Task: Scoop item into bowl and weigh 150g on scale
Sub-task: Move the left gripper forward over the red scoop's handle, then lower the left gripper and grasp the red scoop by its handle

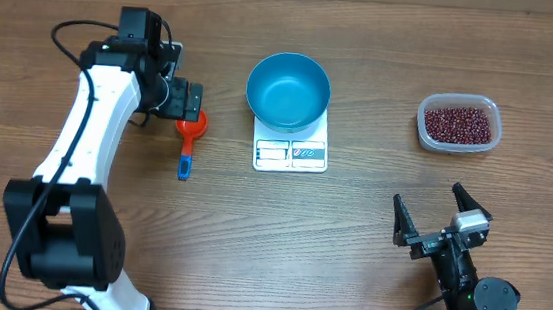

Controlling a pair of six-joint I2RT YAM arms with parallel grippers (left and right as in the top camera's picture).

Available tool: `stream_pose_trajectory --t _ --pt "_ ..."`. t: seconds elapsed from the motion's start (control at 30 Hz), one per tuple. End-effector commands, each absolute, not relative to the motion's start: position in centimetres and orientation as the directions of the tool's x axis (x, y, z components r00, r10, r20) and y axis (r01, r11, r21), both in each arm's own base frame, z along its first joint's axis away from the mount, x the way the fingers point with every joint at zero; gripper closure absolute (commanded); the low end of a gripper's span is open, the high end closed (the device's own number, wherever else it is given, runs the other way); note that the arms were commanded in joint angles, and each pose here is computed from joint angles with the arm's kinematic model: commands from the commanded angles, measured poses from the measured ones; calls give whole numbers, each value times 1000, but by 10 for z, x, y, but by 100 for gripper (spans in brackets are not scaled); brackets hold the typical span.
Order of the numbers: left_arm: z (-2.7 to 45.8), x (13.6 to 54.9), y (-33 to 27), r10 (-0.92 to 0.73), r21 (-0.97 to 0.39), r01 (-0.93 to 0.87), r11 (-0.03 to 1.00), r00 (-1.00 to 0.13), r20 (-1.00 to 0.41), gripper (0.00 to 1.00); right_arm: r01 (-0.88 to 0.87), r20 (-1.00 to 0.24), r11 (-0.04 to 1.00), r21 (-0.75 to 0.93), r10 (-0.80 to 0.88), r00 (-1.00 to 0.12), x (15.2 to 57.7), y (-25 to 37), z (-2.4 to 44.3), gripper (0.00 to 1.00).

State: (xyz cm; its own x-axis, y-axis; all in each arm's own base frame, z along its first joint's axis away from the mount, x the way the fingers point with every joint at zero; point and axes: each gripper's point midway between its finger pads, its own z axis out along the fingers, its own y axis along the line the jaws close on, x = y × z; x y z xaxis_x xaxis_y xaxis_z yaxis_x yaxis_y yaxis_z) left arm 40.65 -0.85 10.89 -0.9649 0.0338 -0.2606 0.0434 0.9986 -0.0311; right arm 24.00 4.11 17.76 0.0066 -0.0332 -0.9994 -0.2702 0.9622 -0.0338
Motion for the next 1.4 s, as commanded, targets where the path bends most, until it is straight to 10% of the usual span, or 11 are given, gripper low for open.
stream_pose_trajectory --t 0.0,1.37 --pt "97 416 -2 44 -3 46 999 -969 -244 0 -266 -999 963 -33 -31 11 240 41 176 0" --pt "-2 421 6 37 36 34 999 -996 -81 0 -266 -999 963 -33 -31 11 240 41 176 0"
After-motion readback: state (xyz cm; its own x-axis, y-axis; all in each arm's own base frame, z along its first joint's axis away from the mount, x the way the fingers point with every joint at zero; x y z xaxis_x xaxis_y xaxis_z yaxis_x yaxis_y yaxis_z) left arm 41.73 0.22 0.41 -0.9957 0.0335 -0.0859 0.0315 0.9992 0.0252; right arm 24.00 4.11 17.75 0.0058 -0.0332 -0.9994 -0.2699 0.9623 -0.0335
